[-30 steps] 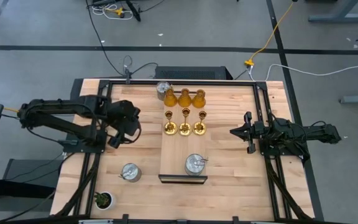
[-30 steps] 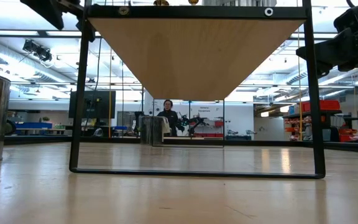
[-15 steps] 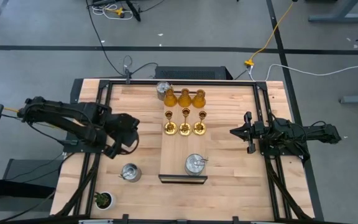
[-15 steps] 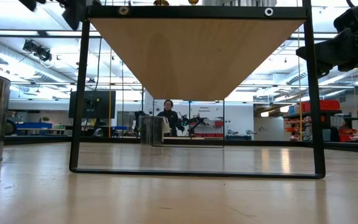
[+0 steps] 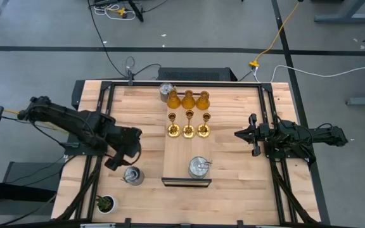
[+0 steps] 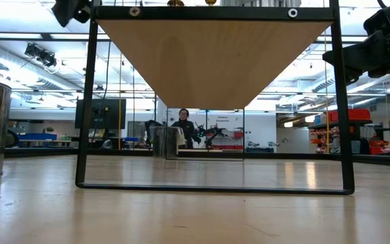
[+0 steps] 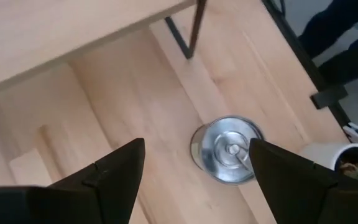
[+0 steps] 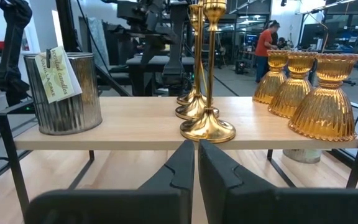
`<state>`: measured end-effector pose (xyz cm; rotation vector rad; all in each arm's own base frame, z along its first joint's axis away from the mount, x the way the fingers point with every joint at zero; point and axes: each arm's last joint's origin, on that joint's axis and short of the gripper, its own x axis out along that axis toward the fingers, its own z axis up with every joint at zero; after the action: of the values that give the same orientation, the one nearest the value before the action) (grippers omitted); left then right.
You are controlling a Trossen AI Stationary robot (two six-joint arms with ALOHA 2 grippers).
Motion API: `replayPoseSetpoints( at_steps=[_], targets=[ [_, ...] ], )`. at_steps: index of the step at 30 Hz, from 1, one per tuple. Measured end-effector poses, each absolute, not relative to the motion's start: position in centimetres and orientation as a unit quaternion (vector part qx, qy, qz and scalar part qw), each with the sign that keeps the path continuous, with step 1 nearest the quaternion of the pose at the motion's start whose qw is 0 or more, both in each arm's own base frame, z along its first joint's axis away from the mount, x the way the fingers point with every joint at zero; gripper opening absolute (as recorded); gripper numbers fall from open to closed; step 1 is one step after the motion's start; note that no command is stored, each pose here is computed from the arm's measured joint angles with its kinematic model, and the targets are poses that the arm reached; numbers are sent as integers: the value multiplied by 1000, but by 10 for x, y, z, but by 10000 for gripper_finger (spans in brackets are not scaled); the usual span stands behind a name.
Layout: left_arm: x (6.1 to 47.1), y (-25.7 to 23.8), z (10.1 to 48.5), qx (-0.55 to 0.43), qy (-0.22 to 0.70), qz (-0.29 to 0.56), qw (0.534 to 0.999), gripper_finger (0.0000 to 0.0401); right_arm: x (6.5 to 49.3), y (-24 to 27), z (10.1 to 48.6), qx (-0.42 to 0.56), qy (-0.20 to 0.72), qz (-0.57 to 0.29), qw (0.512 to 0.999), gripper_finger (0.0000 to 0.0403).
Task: Pick & Place candle stick holders
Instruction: Put the bottom scented candle on the shelf aligned with the other scented candle
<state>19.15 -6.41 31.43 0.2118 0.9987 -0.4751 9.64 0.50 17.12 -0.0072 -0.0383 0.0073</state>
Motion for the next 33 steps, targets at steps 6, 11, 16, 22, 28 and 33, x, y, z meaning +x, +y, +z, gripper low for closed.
replayPoseSetpoints(
  at_steps=[6, 11, 16, 22, 28, 33],
  targets=[
    [189, -78, 312, 127, 472, -261, 833, 306, 96, 5, 171, -4, -19, 4, 1000, 27],
    [183, -91, 312, 153, 464, -296, 821, 339, 96, 5, 171, -4, -19, 4, 1000, 27],
    [178, -101, 312, 170, 457, -321, 812, 379, 96, 5, 171, -4, -19, 4, 1000, 27],
    [172, -111, 311, 177, 457, -340, 803, 397, 96, 5, 171, -4, -19, 4, 1000, 27],
    [169, -119, 311, 181, 455, -334, 806, 399, 96, 5, 171, -4, -19, 4, 1000, 27],
    [167, -123, 311, 176, 460, -322, 808, 399, 96, 5, 171, -4, -19, 4, 1000, 27]
  ],
)
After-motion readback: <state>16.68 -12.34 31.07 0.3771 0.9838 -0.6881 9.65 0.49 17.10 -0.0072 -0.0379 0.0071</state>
